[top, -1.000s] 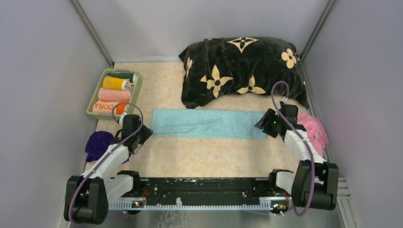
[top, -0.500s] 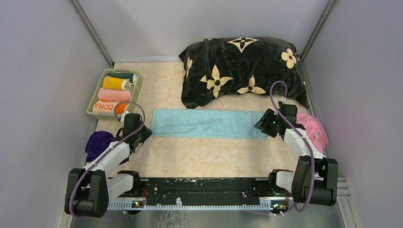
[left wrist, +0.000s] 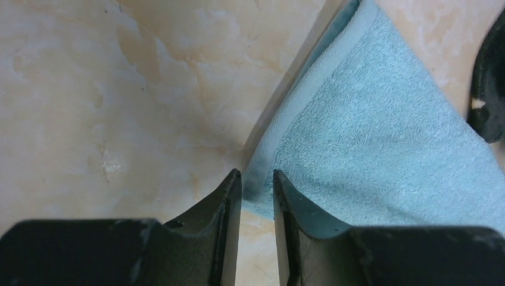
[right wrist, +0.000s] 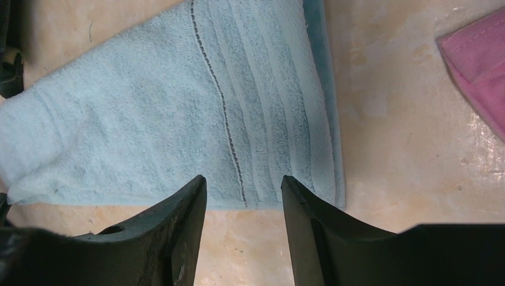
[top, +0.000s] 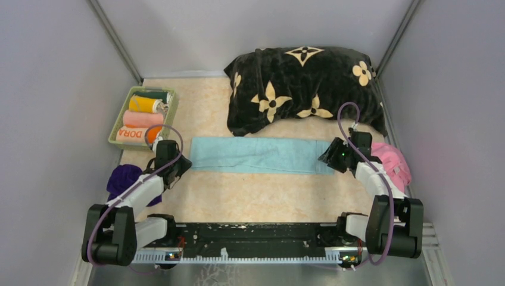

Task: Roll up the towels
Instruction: Fold the towel at the center of the board.

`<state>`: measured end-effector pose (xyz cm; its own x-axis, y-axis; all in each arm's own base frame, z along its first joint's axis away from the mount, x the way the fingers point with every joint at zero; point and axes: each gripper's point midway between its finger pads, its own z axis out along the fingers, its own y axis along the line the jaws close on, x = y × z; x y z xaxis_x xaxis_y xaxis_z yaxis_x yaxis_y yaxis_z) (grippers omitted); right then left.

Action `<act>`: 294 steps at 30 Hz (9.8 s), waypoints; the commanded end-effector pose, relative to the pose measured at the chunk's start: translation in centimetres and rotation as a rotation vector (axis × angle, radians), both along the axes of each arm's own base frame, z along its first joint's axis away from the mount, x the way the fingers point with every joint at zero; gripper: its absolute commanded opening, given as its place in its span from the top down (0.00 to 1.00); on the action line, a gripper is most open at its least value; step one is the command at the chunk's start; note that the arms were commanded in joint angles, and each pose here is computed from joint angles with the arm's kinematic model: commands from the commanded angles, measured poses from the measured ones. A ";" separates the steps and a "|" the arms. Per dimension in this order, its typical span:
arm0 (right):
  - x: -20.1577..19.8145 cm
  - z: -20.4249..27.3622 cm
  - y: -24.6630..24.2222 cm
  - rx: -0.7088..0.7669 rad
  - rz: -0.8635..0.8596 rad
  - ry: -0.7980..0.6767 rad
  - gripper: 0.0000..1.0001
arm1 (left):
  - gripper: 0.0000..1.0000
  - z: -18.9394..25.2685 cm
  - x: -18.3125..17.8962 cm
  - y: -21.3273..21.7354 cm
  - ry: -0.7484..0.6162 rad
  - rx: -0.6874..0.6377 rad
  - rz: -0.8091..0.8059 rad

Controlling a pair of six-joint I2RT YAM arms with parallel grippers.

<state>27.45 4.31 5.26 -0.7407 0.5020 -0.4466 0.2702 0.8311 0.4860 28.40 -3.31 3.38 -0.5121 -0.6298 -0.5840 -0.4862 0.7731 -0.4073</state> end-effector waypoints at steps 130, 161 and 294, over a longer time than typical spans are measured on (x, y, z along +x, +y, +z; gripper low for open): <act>2.5 3.7 2.7 -0.002 0.082 -0.092 0.38 | 0.62 4.7 1.4 -7.1 0.047 -0.016 -0.310; 4.2 6.1 -0.6 -0.121 -0.008 -0.181 0.35 | 0.47 5.3 2.9 -5.1 0.099 0.185 -0.339; 0.1 6.5 34.9 0.093 0.626 0.020 1.00 | 0.57 -0.5 -4.2 -13.2 0.142 -0.253 -0.554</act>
<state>26.05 36.37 8.98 -0.9406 -0.0280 -0.3383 -0.2068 0.8375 0.5058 24.18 -15.71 2.93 -0.8613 -0.3541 -0.3645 -0.1157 0.8351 -0.5378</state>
